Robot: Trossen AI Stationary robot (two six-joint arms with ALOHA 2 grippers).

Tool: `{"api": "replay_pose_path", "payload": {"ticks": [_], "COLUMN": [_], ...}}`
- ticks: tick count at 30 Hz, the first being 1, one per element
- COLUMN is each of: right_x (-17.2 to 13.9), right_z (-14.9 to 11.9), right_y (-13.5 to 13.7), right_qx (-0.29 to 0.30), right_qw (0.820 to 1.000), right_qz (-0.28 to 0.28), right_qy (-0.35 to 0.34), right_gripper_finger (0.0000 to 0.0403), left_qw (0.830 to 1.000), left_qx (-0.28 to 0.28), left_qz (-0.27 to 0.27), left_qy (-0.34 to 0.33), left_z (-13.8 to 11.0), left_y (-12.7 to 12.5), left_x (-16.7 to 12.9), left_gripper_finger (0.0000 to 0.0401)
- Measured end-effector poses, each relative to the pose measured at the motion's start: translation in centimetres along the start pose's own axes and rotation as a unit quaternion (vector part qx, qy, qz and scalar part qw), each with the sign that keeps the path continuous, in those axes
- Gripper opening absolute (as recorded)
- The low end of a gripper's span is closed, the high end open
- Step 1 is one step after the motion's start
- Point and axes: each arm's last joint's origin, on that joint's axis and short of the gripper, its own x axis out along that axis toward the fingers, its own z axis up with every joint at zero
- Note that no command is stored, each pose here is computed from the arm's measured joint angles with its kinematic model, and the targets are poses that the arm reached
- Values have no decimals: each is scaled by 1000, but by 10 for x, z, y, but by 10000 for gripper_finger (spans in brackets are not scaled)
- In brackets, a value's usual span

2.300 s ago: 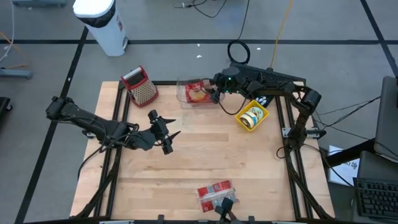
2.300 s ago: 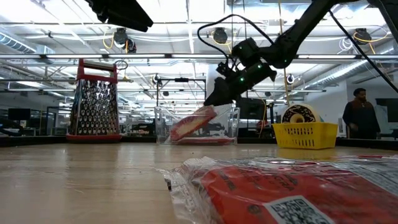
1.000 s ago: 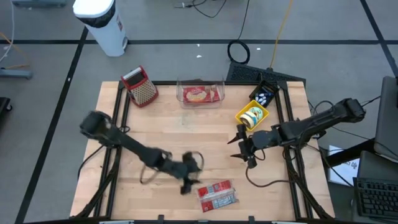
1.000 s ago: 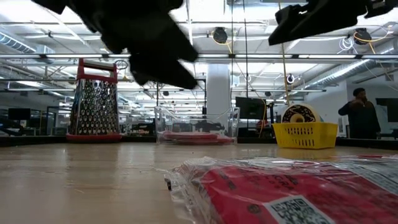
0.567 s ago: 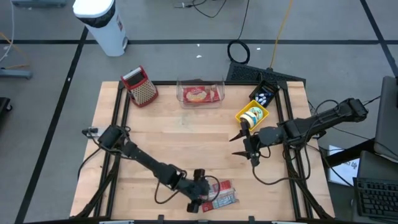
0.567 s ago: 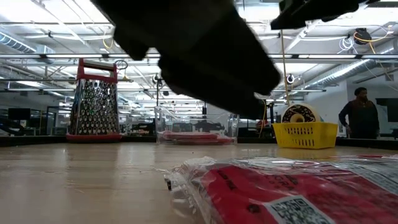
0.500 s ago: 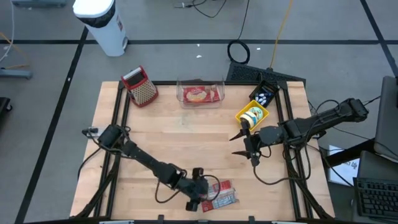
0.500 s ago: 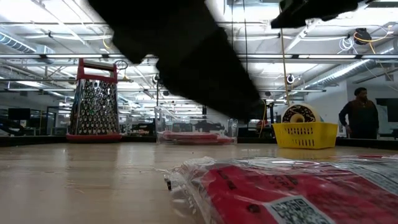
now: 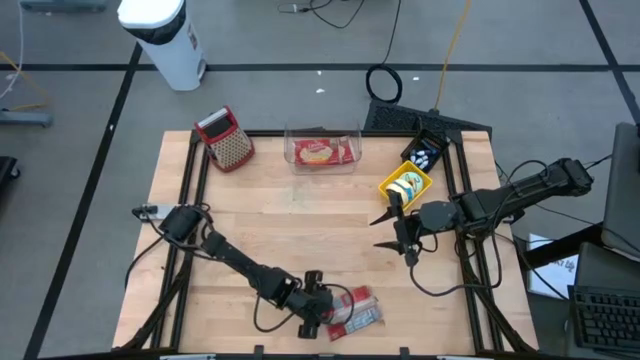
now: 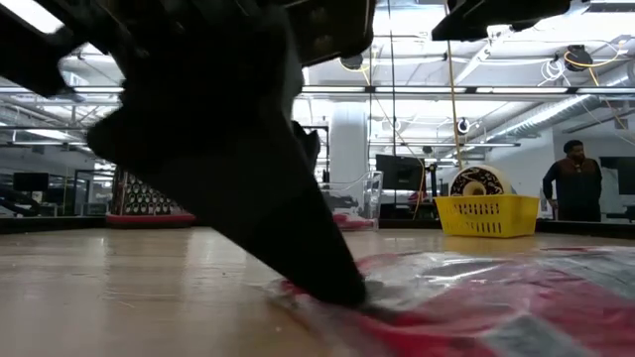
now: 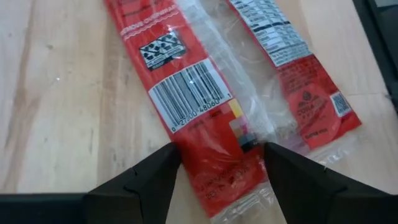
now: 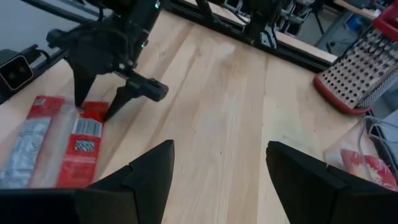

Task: Pick & Place Food Item
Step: Put the red popcorn bag into the transparent bin

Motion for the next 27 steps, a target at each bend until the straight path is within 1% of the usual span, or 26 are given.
{"api": "replay_pose_path", "payload": {"ticks": [2, 5, 9, 11, 12, 14, 15, 19, 21, 24, 27], "right_x": [0, 0, 0, 0, 0, -2, -3, -4, -4, -3, 1], "right_z": [0, -1, -4, -5, -6, -8, -9, -15, -17, -20, -28], "right_y": [0, 0, 1, 0, -1, -3, -4, -8, -9, -8, -6], "right_qx": [4, 10, 20, 30, 45, 85, 105, 158, 181, 185, 159], "right_qw": [1000, 1000, 1000, 999, 998, 994, 991, 982, 977, 976, 982], "right_qz": [1, 2, 2, -14, -28, -61, -75, -78, -76, -76, -73], "right_qy": [2, 7, 21, 29, 34, 43, 46, 71, 78, 80, 76], "right_gripper_finger": [242, 242, 242, 242, 242, 242, 242, 242, 242, 242, 242], "left_qw": [1000, 1000, 1000, 999, 999, 998, 997, 987, 981, 972, 964], "left_qx": [0, 3, 15, 28, 34, 36, 42, 98, 108, 117, 124], "left_qz": [4, 13, 17, 16, 18, 29, 47, 121, 160, 203, 229], "left_qy": [9, 21, 20, 19, 21, 31, 35, 38, 16, -11, -50], "left_z": [-4, -8, -6, -3, -2, 0, 0, 6, 15, 26, 36], "left_y": [1, 2, 5, 6, 8, 12, 15, 21, 23, 27, 28], "left_x": [4, 8, 6, 2, 0, -6, -12, -41, -62, -94, -121], "left_gripper_finger": [234, 190, 94, 39, 21, 14, 14, 4, 3, 1, 2]}}
